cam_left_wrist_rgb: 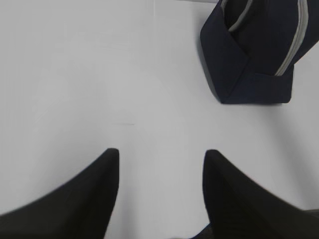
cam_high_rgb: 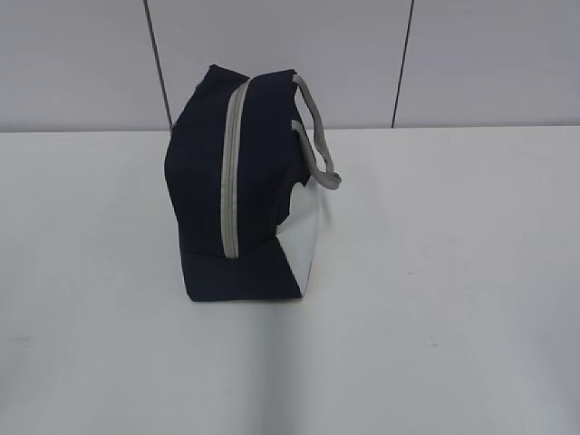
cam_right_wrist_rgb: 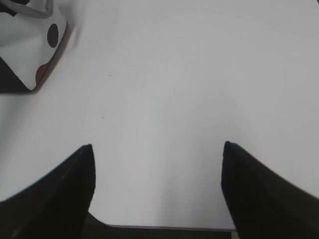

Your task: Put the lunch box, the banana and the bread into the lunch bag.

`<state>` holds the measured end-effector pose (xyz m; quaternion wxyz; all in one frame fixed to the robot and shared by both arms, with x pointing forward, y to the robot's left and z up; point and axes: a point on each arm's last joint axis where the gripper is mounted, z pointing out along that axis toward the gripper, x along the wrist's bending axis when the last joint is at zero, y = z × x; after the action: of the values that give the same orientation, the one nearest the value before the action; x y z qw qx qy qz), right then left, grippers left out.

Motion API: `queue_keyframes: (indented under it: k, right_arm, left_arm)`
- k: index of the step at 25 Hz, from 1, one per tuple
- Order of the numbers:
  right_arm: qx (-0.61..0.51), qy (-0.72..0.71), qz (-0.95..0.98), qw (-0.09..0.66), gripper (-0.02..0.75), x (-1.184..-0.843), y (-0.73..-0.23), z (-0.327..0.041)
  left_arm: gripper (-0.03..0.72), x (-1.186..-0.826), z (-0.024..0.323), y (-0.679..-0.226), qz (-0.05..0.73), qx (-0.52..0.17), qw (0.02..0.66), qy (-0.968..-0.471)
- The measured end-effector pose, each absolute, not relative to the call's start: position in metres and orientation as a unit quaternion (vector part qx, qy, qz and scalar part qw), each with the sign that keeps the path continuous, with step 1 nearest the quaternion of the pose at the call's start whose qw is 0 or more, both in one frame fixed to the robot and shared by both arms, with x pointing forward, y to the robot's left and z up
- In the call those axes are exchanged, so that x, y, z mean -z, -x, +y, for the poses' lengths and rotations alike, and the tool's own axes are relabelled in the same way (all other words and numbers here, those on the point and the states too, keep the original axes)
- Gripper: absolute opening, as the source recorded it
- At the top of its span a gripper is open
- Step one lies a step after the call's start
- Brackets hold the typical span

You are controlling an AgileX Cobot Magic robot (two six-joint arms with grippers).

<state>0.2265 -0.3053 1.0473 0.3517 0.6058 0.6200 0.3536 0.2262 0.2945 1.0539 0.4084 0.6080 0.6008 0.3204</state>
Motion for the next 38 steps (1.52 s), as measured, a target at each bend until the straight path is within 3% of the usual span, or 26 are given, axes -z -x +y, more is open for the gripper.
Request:
queue_keyframes:
  k: [38]
  right_arm:
    - [-0.356,-0.61,0.615,0.35,0.584,-1.0473,-0.2265,-0.3053]
  left_arm:
    - [0.37,-1.0539,0.2958,-0.2264,0.606,-0.324,0.406,-0.603]
